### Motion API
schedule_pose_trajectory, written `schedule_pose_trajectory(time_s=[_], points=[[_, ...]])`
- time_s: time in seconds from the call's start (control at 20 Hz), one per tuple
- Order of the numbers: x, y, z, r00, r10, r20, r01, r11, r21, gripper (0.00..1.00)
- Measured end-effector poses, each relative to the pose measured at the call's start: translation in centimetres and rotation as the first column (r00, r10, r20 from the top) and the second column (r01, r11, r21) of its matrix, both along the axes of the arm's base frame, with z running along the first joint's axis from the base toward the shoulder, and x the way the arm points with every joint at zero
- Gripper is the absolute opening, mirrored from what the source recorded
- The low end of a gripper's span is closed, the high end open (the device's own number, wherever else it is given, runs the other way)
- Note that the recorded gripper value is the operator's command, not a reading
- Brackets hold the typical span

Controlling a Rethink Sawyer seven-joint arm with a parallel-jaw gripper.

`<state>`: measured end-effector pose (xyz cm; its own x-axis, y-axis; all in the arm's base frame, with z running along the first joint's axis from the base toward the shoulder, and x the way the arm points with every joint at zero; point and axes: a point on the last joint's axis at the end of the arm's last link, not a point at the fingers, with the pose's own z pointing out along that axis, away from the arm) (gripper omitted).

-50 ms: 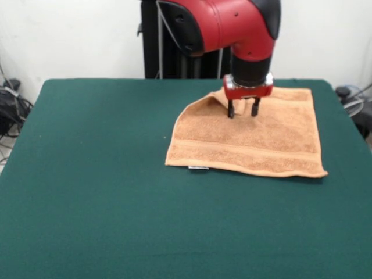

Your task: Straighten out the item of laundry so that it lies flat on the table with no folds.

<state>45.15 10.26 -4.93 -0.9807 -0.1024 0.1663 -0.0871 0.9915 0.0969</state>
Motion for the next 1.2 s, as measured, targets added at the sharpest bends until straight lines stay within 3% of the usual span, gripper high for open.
schedule_pose_trajectory(time_s=[0.55, 0.9, 1.2], points=[[0.4, -2.0, 0.7, 0.998, -0.052, -0.024, 0.052, 0.998, 0.019, 1.00], [0.8, -5.3, 3.1, 0.989, -0.084, -0.120, 0.081, 0.996, -0.030, 1.00], [0.0, -6.4, 2.7, 0.976, -0.106, -0.193, 0.102, 0.994, -0.026, 1.00]])
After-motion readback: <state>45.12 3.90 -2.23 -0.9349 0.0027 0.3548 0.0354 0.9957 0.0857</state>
